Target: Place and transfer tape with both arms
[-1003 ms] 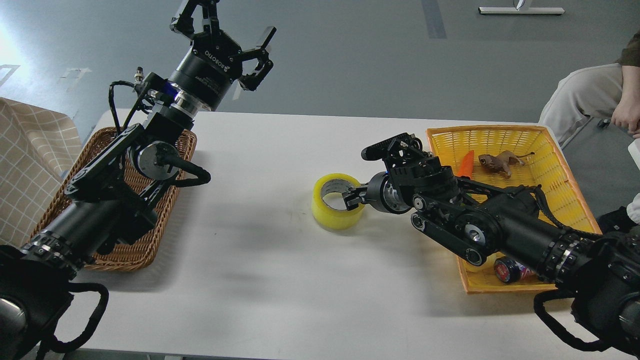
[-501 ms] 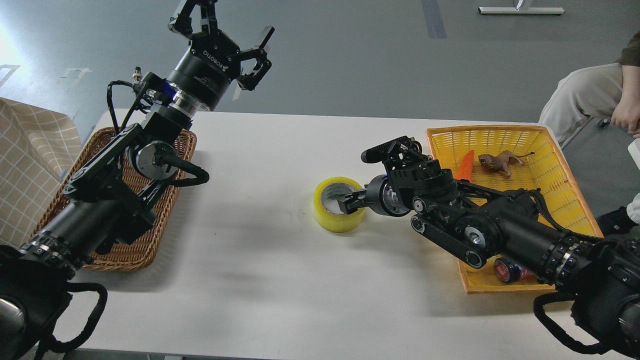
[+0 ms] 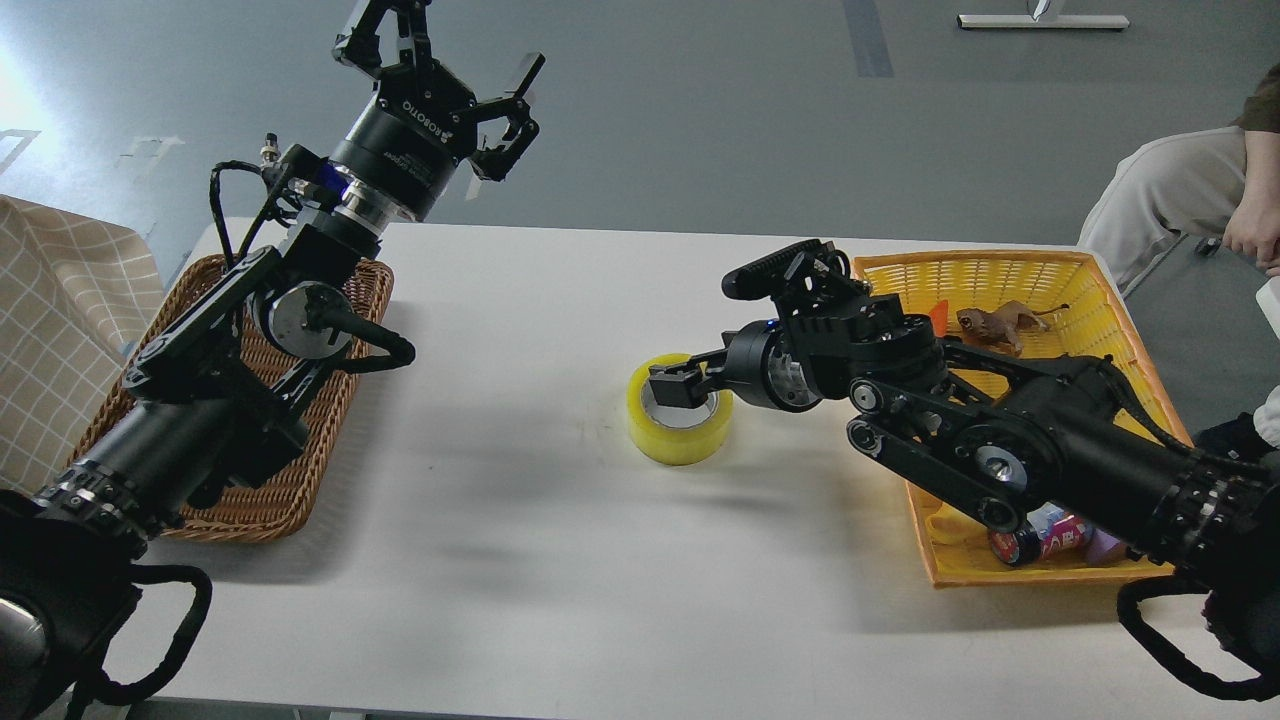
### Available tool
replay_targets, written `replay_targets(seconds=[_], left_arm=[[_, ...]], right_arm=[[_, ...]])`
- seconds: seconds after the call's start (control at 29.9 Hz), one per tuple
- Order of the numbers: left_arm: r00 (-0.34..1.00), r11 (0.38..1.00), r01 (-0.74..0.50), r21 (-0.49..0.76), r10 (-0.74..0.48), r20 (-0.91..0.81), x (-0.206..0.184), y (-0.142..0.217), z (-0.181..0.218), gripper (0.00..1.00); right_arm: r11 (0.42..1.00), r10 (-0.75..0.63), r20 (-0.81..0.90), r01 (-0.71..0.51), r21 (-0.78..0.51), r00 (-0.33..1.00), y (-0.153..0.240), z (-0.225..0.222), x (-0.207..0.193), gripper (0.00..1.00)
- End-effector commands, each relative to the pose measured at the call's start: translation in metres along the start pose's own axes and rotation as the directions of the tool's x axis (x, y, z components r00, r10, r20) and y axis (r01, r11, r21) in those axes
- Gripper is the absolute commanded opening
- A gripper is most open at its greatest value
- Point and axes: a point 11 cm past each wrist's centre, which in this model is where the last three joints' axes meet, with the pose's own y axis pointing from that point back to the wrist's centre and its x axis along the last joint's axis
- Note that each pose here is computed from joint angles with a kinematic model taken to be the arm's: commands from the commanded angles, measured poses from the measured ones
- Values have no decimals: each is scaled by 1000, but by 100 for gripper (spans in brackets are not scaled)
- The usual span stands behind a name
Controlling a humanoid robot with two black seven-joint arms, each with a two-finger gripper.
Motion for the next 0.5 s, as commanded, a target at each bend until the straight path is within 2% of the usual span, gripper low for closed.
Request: replay_targets(seconds=[0.0, 0.2, 0.47], left_arm=[[1000, 1000, 1, 1, -1, 0, 0, 0, -1, 98], [1000, 1000, -1, 5, 1, 3, 1, 1, -1, 98], [999, 1000, -13, 6, 13, 33, 9, 5, 9, 98]], right_arm=[[999, 33, 10, -33, -19, 999, 16, 17, 7, 97], [990, 139, 85, -139, -5, 987, 50, 33, 37, 97], [955, 261, 391, -295, 27, 883, 101, 71, 76, 98]])
